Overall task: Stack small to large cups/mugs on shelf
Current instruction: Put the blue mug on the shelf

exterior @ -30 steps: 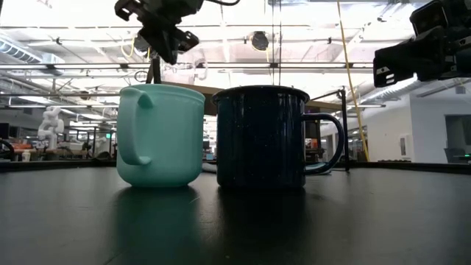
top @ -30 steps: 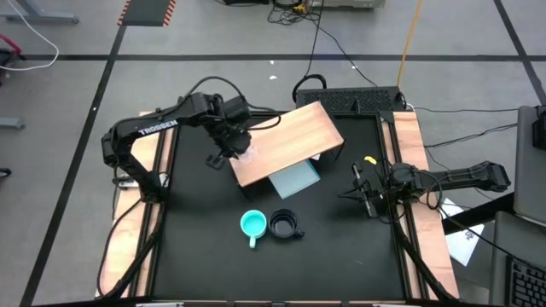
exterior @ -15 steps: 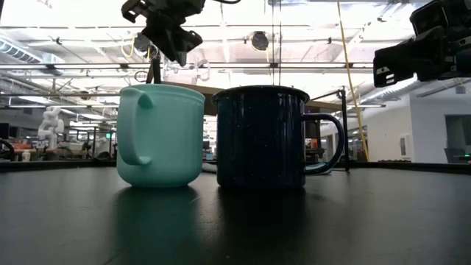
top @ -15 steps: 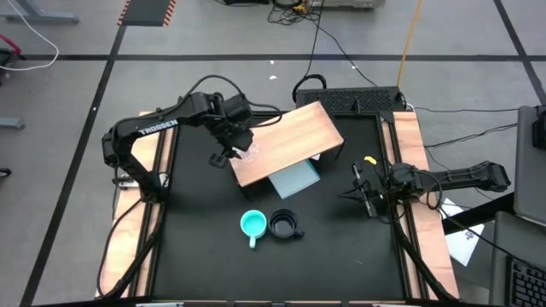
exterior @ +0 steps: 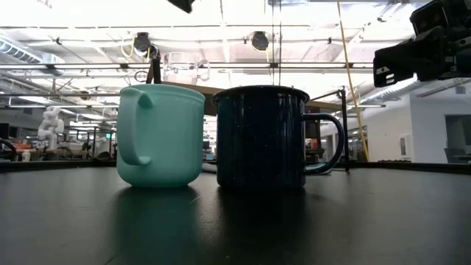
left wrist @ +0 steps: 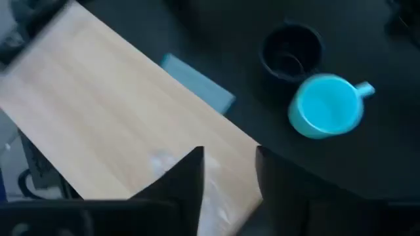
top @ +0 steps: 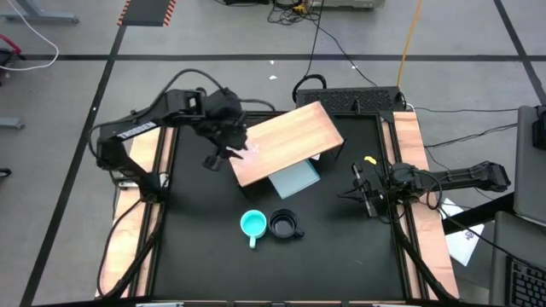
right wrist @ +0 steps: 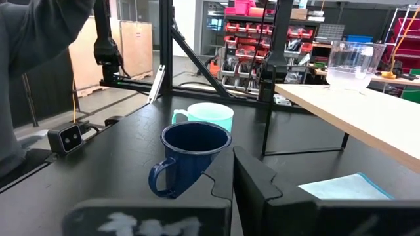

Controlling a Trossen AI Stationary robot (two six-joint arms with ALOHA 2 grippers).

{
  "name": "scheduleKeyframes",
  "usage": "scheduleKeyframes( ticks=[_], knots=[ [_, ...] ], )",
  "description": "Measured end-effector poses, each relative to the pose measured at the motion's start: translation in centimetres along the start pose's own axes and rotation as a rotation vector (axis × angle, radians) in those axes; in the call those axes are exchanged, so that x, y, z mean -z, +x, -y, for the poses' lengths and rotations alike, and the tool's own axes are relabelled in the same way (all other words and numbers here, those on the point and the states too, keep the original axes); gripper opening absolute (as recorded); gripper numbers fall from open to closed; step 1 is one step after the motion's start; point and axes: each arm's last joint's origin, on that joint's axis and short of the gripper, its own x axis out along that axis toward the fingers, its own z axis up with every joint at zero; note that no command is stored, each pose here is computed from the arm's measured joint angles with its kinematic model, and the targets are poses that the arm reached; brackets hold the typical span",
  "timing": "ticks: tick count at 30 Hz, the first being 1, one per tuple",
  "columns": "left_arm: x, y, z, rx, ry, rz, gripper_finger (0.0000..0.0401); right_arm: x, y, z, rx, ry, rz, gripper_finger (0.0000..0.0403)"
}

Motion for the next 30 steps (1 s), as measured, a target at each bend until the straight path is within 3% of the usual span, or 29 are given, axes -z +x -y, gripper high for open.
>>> scheduleKeyframes(
  ticks=[6, 11, 19, 25, 30],
  knots=[
    [0.5, -1.9, 2.7, 0.004, 0.026, -0.02, 0.0012, 0.0, 0.0, 0.0, 0.0, 0.0, 0.001, 0.0],
    [2.1, -3.0, 4.5, -0.015, 0.008, 0.036, 0.0003, -0.1, 0.0, 0.0, 0.0, 0.018, 0.005, 0.0],
    [5.1, -2.4, 7.3, -0.064, -0.001, 0.203, 0.0001, -0.1, 0.0, 0.0, 0.0, 0.023, 0.009, 0.0],
    [7.0, 1.0, 9.7, -0.058, 0.019, 0.349, 0.0001, -0.1, 0.0, 0.0, 0.0, 0.026, 0.006, 0.0],
    [8.3, 4.4, 12.0, 0.008, 0.007, 0.417, 0.0001, 0.0, 0.0, 0.0, 0.0, 0.027, 0.003, 0.0]
  ],
)
